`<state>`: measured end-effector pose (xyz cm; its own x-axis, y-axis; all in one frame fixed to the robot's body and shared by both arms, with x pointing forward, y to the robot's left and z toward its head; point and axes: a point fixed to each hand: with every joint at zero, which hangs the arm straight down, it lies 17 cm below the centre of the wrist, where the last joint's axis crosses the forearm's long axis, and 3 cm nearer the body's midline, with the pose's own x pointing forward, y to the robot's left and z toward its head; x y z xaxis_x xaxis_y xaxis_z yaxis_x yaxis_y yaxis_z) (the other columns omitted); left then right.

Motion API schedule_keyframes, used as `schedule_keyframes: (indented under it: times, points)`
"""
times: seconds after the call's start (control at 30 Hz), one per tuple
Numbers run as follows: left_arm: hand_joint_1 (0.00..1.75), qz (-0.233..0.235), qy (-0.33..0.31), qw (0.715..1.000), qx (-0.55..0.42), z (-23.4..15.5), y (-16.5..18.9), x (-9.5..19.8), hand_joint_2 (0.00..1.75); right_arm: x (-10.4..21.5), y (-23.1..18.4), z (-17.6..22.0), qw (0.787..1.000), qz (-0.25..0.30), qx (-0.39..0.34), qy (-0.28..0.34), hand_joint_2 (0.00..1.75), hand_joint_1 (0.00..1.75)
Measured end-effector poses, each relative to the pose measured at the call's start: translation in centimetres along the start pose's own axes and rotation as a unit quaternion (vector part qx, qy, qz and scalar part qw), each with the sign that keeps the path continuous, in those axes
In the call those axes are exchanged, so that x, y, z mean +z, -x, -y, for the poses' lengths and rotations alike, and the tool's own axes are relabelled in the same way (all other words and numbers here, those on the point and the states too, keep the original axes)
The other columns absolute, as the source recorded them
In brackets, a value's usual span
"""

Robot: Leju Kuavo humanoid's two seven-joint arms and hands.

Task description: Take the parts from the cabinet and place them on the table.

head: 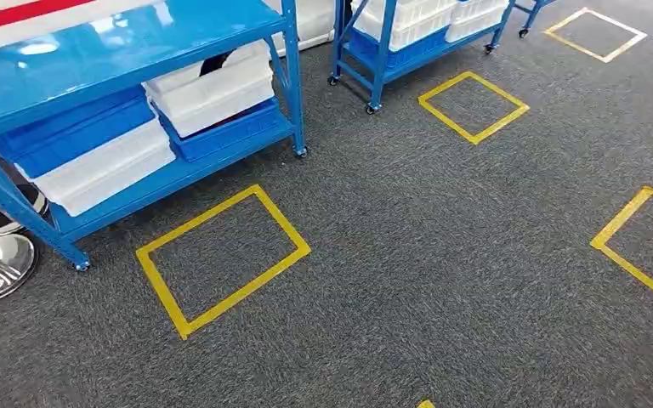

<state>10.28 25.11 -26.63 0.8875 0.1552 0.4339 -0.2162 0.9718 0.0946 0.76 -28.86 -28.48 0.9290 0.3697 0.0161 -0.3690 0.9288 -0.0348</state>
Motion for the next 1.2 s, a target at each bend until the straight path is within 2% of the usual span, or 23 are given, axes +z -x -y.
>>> schedule_keyframes:
  times: [0.33,0.6,1.2]
  points:
    - [0.00,-0.016,-0.005,1.000,-0.002,-0.2,0.9,0.1,0.00,0.0,0.6,-0.3,1.000,-0.012,0.003,-0.003,0.00,0.00]
    - [0.00,-0.017,-0.006,1.000,0.001,-0.1,1.0,0.2,0.00,0.0,-0.2,0.0,1.000,-0.006,0.005,-0.001,0.00,0.00]
    - [0.00,-0.012,0.000,1.000,0.005,0.4,0.6,0.2,0.00,0.0,0.8,-0.6,1.000,-0.014,0.005,-0.005,0.00,0.00]
